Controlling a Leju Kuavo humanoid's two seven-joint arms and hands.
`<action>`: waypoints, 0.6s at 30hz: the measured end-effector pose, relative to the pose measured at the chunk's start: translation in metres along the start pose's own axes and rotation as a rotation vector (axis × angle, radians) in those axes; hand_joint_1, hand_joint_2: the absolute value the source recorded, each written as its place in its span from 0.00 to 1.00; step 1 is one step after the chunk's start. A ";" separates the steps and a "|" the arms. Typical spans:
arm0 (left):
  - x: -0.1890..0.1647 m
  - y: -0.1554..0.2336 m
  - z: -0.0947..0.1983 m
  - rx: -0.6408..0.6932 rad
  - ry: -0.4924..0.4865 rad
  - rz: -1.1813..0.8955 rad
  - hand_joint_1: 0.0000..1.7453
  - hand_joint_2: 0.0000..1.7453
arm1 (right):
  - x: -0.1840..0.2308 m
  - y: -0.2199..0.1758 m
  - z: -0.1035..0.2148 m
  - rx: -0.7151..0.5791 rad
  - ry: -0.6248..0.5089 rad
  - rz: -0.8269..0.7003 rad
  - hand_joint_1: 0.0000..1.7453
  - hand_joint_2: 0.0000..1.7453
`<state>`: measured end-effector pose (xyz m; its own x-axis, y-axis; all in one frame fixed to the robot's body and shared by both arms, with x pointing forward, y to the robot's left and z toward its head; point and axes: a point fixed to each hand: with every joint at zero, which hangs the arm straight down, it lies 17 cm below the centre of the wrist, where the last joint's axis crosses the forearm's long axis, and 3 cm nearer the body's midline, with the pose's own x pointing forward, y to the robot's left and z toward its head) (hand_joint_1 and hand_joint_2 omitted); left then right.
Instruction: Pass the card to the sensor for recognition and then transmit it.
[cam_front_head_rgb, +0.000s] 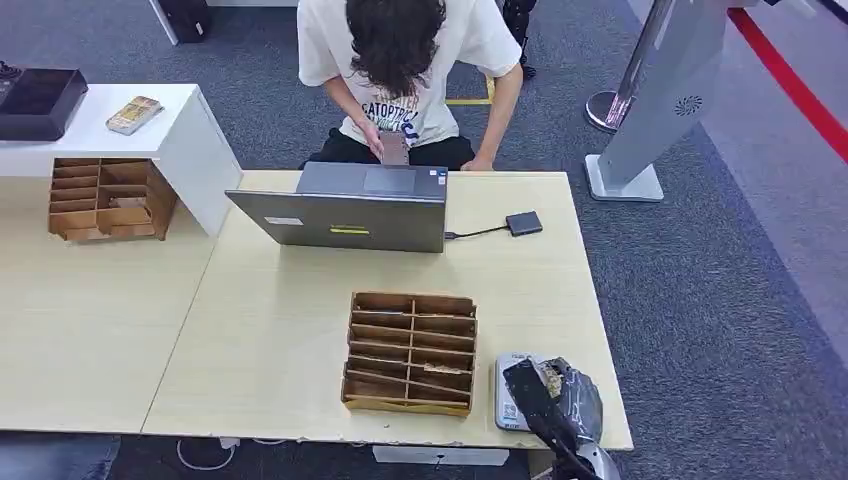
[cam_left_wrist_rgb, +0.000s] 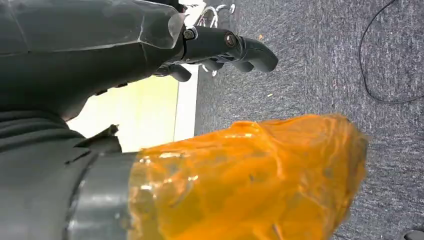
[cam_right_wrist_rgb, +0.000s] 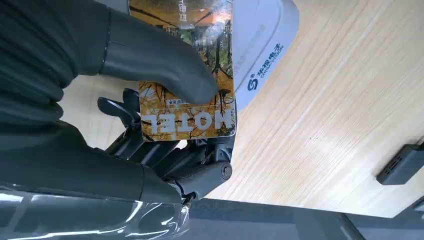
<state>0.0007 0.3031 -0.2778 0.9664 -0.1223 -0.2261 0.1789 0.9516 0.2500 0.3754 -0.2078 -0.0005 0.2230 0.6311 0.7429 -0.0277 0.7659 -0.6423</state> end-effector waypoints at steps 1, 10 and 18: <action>0.000 0.000 0.000 0.000 0.000 0.000 0.00 0.00 | 0.000 0.000 0.000 0.001 0.000 -0.001 1.00 1.00; 0.000 0.000 0.000 0.002 0.000 -0.006 0.00 0.00 | 0.001 0.001 0.000 0.005 -0.005 -0.003 1.00 1.00; -0.001 0.001 0.000 0.006 0.001 -0.016 0.00 0.00 | 0.001 0.002 0.000 0.009 -0.003 -0.013 1.00 1.00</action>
<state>0.0001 0.3041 -0.2776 0.9633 -0.1370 -0.2309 0.1951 0.9480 0.2516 0.3752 -0.2055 -0.0009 0.2203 0.6216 0.7517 -0.0334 0.7750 -0.6311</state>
